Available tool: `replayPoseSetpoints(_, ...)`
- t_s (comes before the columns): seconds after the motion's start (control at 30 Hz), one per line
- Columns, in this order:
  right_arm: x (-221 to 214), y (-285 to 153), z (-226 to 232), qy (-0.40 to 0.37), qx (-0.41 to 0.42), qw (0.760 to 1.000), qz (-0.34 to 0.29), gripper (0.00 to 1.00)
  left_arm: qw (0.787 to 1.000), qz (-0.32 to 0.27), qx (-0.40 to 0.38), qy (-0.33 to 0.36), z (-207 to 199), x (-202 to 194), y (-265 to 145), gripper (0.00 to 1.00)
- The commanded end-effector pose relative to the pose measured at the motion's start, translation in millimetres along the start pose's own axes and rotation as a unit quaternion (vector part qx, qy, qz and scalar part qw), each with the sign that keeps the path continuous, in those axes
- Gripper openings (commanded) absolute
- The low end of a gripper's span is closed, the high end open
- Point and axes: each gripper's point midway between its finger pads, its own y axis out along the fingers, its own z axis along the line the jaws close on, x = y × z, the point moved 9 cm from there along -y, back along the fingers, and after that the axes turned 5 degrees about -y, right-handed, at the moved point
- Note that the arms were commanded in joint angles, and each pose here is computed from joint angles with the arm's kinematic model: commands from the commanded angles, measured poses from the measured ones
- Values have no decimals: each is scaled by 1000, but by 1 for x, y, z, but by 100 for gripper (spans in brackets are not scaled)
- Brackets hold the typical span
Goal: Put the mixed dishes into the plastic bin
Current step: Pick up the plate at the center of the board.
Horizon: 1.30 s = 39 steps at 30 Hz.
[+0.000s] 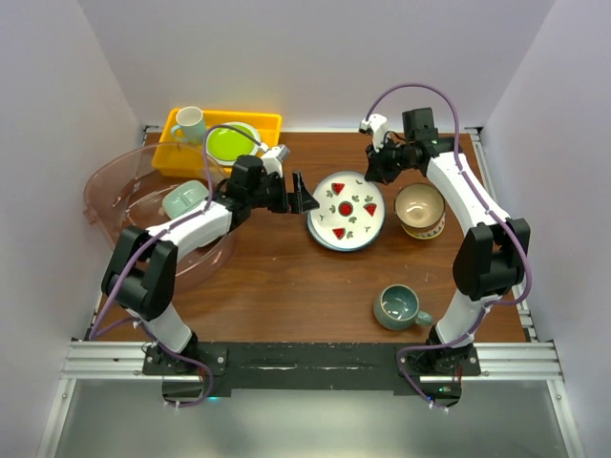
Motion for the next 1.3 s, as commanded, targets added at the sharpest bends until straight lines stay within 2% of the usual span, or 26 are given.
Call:
replayPoseSetpoints(0.0,37,-28,4,-55,-5,995,-83,0,996,-30,-59,63,-15,19,4,100)
replayPoseSetpoints(0.37,40,-30,6,-68,10,993,-93,0,994,-25,-81,68,-11,13,8,100)
replayPoseSetpoints(1.27,43,-33,11,-76,26,992,-101,0,991,-51,-96,80,3,15,-10,100)
